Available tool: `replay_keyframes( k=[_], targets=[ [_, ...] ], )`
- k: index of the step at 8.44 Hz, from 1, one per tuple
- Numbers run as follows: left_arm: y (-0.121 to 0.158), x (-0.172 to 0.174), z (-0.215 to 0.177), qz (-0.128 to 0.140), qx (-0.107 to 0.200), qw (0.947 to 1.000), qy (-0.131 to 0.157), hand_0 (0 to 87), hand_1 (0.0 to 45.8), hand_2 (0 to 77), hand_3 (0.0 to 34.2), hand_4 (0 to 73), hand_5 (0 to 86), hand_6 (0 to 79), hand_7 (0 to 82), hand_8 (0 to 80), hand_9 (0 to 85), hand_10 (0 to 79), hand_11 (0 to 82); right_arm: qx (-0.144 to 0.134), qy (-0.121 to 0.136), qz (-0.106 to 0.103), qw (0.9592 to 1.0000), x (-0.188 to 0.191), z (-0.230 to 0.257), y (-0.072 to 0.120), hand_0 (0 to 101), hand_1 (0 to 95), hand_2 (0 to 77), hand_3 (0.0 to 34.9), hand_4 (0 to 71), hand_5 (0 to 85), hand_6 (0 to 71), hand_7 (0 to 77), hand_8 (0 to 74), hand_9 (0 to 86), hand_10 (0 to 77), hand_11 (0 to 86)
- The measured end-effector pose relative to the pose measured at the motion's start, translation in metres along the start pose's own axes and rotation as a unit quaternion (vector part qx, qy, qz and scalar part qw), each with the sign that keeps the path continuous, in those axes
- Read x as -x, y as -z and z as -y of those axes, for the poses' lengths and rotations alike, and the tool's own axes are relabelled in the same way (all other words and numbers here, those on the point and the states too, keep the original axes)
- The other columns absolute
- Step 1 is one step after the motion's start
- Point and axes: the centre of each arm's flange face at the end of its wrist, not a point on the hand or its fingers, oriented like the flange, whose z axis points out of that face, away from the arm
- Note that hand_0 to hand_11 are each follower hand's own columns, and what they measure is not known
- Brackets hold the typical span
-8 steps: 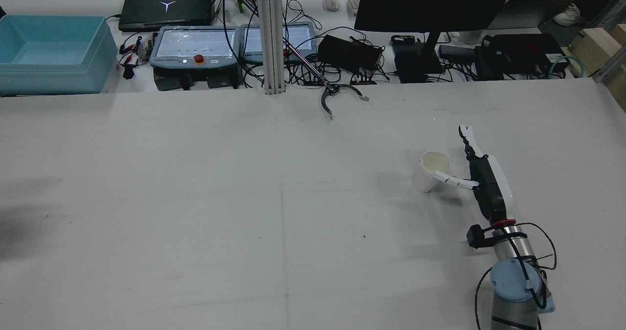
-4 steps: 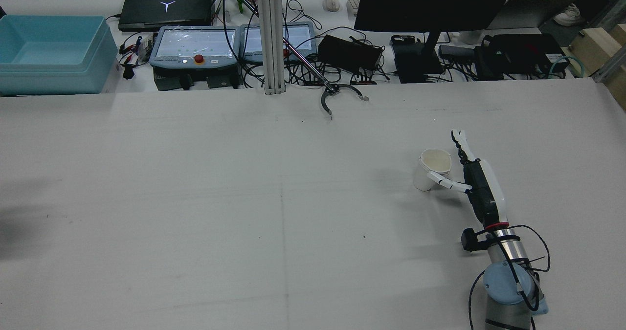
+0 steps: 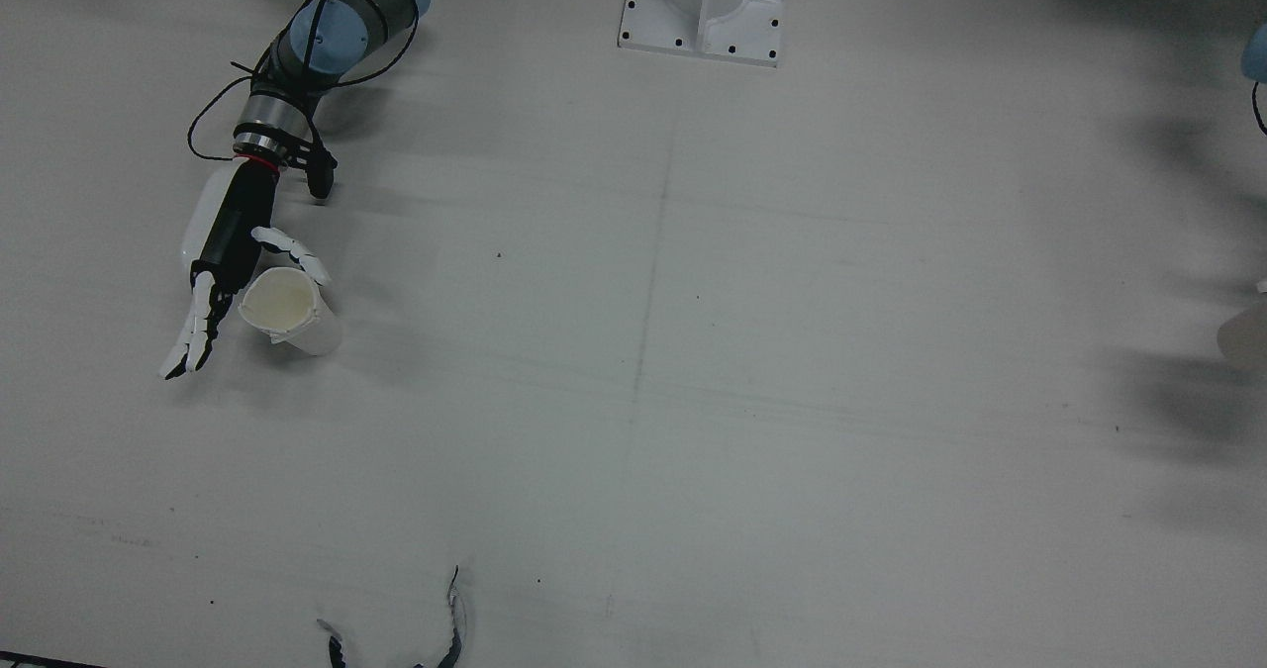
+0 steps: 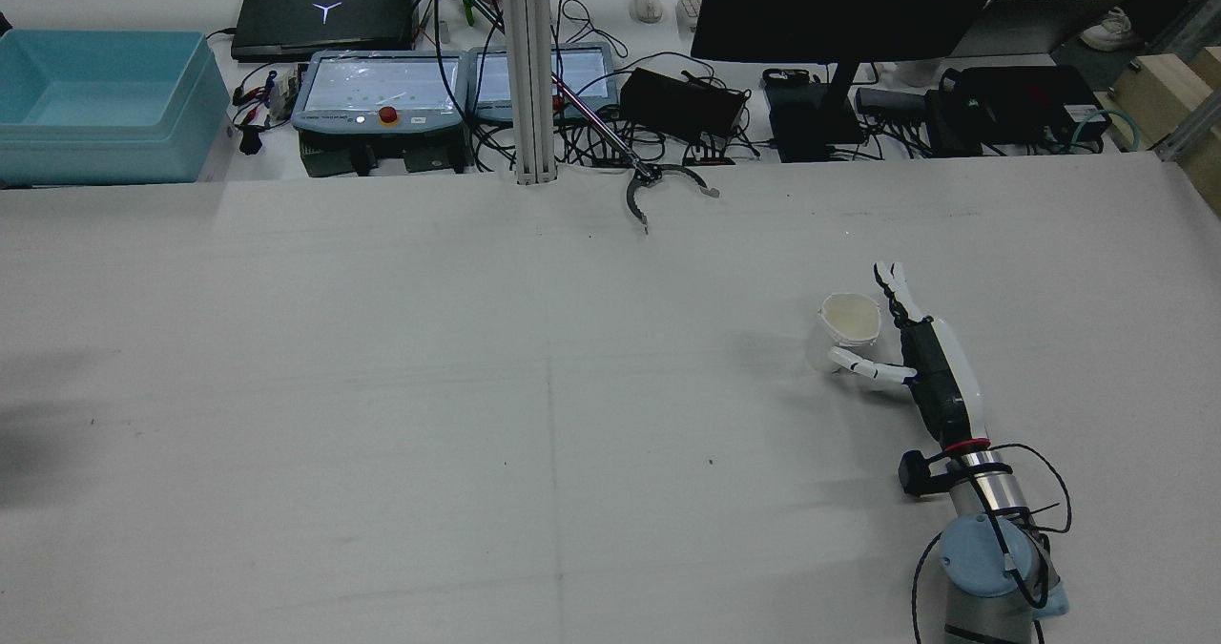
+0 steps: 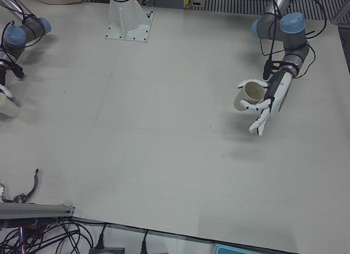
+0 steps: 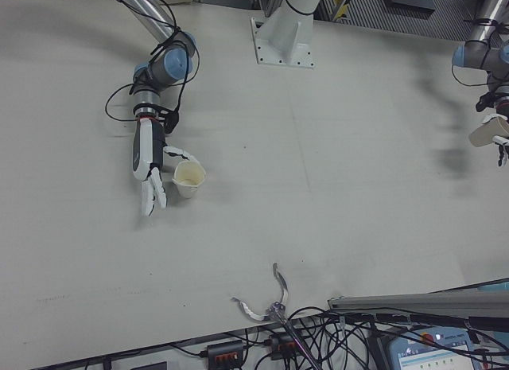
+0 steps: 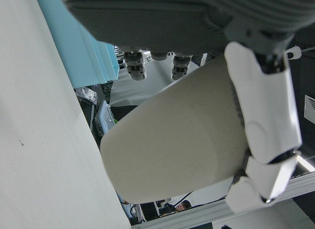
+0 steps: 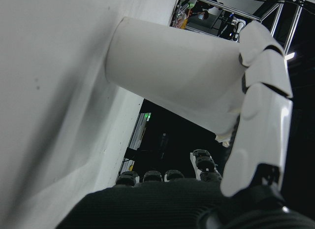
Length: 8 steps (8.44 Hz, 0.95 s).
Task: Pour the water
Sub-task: 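Close the right hand on the white cup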
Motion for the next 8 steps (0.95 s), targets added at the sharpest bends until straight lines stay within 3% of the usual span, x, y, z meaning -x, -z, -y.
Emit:
replay_keyframes(
  k=[6,7,8],
  targets=[
    [0.000,0.000,0.001,0.000,0.000,1.0000,0.000,47.8,18.0,29.5,0.0,42.5,39.8,3.8,13.1,0.0,1.1,6.5,12.0,0.016,-0.008,-0.030,0.9994,-0.013,-0.020,-0.007,54,22.4,15.3,0.0,4.9,1.1,0.5,1.1,0.5,0.5,0.0,2.7],
    [0.000,0.000,0.001,0.000,0.000,1.0000,0.000,47.6,18.0,29.5,0.0,42.5,39.8,3.8,14.2,0.0,1.1,6.5,12.0,0.017,-0.008,-0.031,0.9994,-0.013,-0.020,-0.008,54,22.4,13.6,0.0,6.5,3.3,0.5,1.1,0.5,0.5,0.5,2.7],
    [0.002,0.000,0.001,-0.001,0.000,1.0000,0.000,47.6,18.0,29.5,0.0,43.1,39.8,3.8,14.2,0.0,1.1,6.5,12.0,0.016,-0.009,-0.030,0.9994,-0.013,-0.020,-0.008,52,16.9,10.4,0.0,16.4,14.2,5.4,9.3,2.7,3.3,1.1,5.4]
  ],
)
